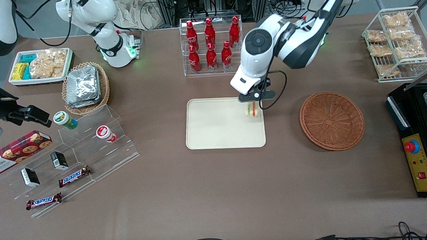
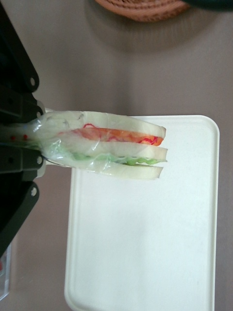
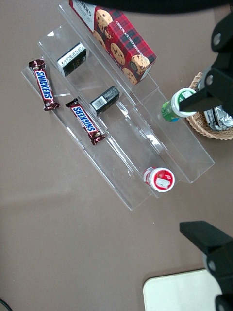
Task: Place sandwich from basket to tray
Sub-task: 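Lower the held sandwich onto the white tray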
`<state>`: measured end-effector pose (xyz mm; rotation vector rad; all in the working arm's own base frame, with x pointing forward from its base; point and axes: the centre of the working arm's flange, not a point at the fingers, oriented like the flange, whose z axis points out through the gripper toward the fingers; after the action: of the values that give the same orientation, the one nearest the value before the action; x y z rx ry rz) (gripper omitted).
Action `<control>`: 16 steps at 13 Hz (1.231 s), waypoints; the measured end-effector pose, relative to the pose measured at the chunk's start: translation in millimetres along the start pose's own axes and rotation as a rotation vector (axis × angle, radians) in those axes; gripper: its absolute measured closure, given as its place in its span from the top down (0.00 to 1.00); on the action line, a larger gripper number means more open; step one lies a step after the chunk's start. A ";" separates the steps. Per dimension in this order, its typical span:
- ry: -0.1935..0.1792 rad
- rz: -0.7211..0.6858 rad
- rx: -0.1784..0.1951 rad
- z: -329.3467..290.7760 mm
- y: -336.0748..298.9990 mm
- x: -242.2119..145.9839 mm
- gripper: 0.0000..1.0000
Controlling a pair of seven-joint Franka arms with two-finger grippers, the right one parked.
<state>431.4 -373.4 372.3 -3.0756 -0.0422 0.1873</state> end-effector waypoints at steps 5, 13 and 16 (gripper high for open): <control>0.024 -0.049 0.006 90.7 -17.8 54.7 0.15; 0.028 -0.070 0.015 117.3 -9.9 63.7 0.22; 0.032 -0.111 0.012 115.3 -9.1 64.5 0.55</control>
<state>481.1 -355.6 250.8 -3.0525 -0.2094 0.1321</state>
